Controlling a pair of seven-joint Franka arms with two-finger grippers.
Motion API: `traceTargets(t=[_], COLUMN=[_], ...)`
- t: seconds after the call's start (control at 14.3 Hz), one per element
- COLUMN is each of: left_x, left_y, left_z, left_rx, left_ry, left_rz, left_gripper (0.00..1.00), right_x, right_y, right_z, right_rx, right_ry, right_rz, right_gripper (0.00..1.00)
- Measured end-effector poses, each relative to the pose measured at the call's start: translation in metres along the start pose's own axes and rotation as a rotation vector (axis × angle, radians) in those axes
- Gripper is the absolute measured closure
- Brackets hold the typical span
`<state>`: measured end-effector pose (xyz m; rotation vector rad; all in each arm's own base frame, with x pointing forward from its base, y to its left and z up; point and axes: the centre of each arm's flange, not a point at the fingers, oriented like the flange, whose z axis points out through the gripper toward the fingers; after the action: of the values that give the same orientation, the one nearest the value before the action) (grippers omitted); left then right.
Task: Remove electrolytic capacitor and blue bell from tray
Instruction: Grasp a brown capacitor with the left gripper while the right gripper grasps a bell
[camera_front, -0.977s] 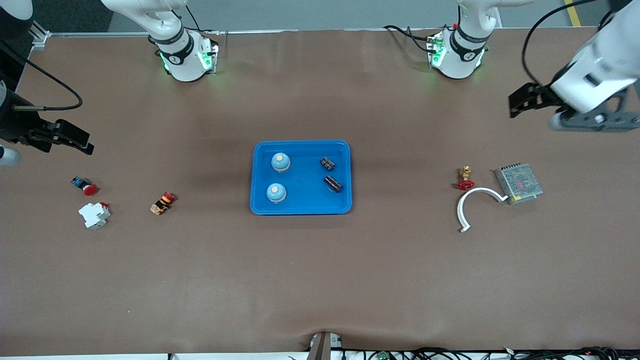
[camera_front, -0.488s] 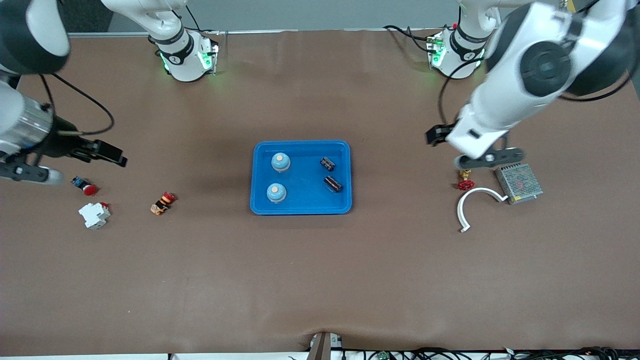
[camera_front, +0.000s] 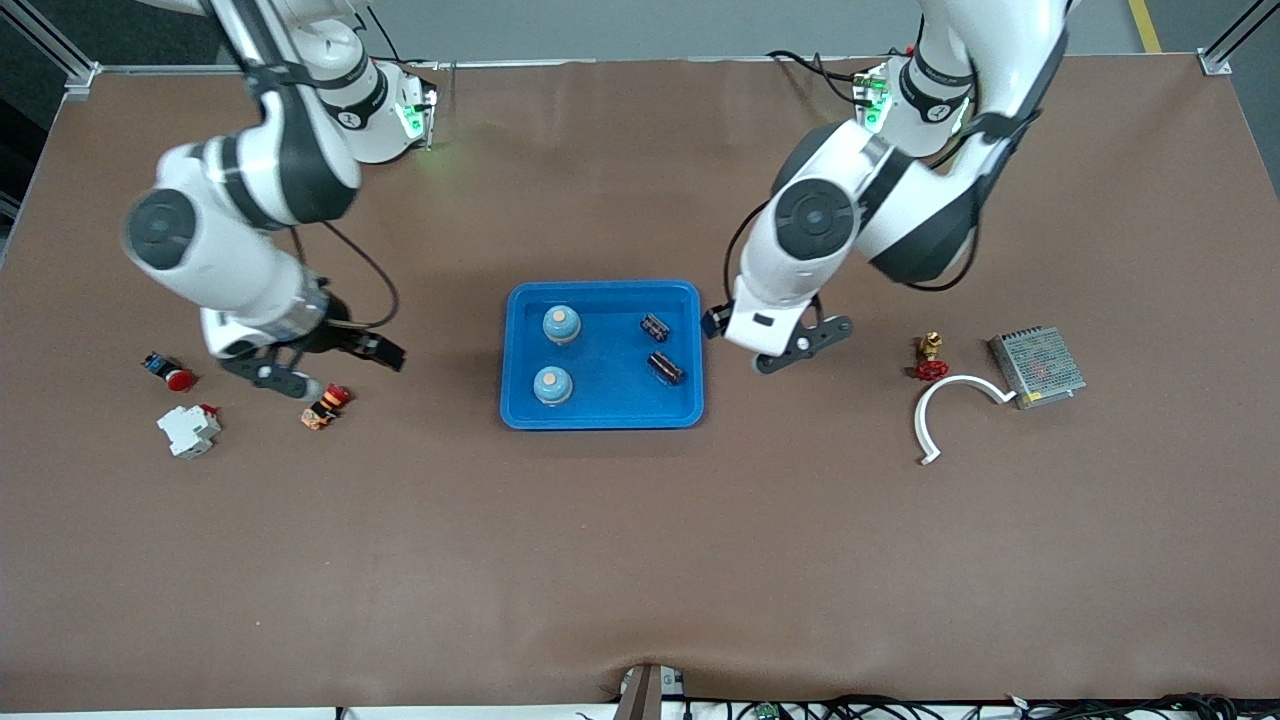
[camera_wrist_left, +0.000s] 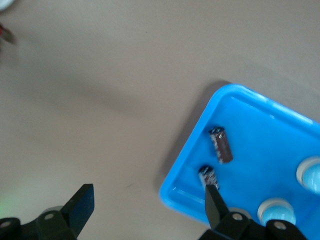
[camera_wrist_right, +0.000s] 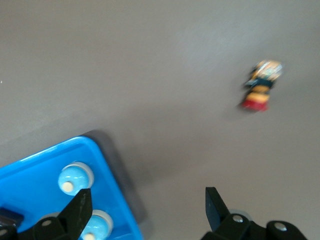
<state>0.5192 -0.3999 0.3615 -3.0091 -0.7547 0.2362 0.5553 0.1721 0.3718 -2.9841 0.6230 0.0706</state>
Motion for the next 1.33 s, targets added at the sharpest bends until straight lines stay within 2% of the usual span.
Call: traceTargets(t=[0.21,0.35,0.56,0.7,0.91,1.19,1.33], left_x=[-0.022,-0.039,-0.061,-0.071,-0.083,-0.091,-0.090], left_y=[0.027,0.041,0.056,0.063,0.070,0.071,0.071], left_z=[0.053,0.080,0.115,0.137,0.160,0.179,0.184], left_rx=[0.006,0.002,-0.009,-0.016,-0.024,-0.003,0.002], left_ry=[0.000,-0.014,-0.031,-0.043,-0.055,-0.065,-0.068], left_rz=[-0.104,-0.145,-0.191,-0.209,-0.225,-0.223,-0.224], left_gripper=[0.07,0.17,0.22,0.28,0.32,0.40,0.60], right_x=[-0.019,-0.027,-0.045,-0.056,-0.068,-0.075,-0.083], right_y=[-0.038,-0.055,-0.081,-0.099,-0.123,-0.142,-0.155], right_z=[0.050,0.086,0.127,0.142,0.158,0.179,0.192], right_rx=[0.004,0.008,0.020,0.020,0.017,0.009,0.003], right_ry=[0.018,0.030,0.048,0.047,0.043,0.037,0.033], right_rz=[0.054,0.103,0.153,0.178,0.189,0.189,0.187], right_gripper=[0.00,0.00,0.00,0.00,0.00,0.00,0.00])
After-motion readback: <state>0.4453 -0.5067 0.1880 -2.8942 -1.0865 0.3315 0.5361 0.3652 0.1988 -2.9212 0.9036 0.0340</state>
